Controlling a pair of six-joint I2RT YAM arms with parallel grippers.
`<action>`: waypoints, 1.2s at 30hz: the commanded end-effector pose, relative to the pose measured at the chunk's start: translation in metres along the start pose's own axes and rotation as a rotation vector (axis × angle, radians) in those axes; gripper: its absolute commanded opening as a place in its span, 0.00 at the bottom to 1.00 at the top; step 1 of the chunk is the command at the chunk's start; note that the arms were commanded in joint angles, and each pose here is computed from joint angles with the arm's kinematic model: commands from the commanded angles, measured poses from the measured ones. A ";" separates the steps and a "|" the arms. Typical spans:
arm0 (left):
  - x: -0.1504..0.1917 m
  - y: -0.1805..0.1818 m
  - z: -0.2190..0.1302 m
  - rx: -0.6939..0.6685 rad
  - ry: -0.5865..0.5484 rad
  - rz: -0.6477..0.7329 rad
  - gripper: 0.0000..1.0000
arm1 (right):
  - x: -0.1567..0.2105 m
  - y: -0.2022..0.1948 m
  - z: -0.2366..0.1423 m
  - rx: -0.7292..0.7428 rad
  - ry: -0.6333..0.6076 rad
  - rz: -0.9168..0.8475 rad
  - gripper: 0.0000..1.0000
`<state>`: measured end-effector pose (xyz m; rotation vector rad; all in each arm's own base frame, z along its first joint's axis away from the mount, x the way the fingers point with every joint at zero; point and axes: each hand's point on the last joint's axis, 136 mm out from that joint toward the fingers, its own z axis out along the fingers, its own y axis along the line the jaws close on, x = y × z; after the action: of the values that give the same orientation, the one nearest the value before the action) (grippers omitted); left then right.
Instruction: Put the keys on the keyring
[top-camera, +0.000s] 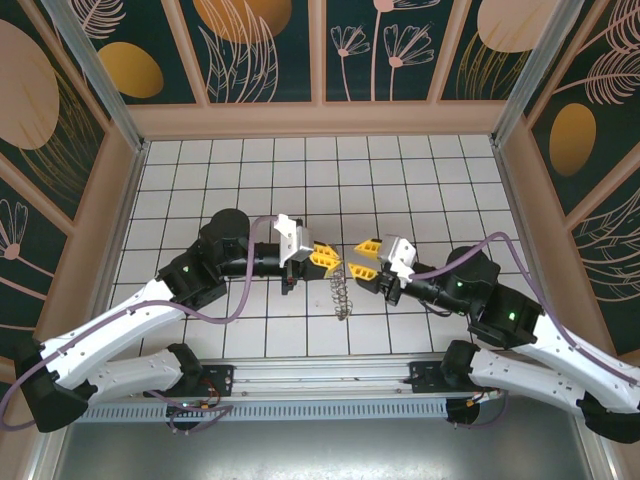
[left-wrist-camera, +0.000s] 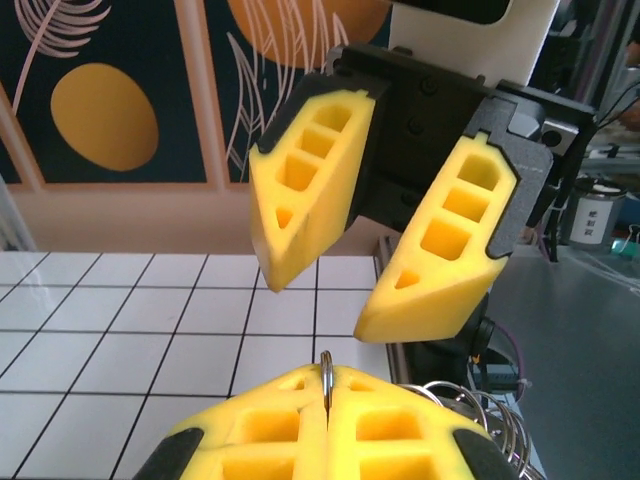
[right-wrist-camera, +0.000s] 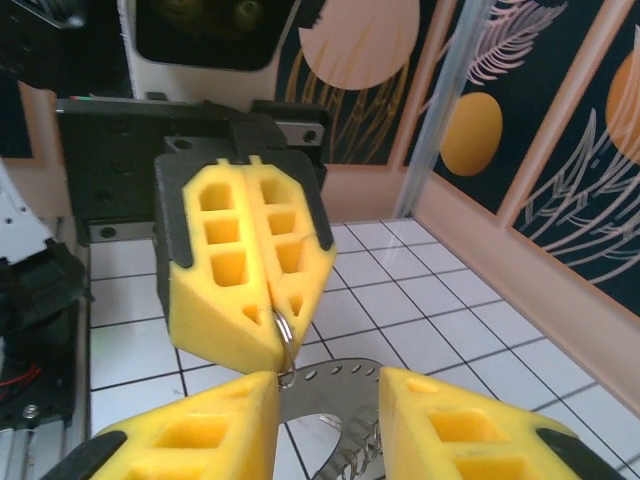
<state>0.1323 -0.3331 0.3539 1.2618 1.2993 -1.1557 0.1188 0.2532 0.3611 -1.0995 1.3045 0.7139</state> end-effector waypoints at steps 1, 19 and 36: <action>-0.031 -0.013 -0.006 0.055 -0.111 0.038 0.00 | -0.008 0.015 -0.001 -0.085 -0.050 0.013 0.31; -0.030 -0.022 -0.001 0.137 -0.120 0.007 0.00 | -0.010 0.019 0.003 -0.105 -0.080 -0.003 0.27; -0.015 -0.026 0.003 0.180 -0.070 -0.023 0.00 | -0.017 0.022 0.006 -0.123 -0.120 -0.004 0.15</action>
<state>0.1147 -0.3361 0.3716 1.2843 1.2018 -1.3055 0.1011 0.2645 0.3576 -1.1717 1.2361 0.8165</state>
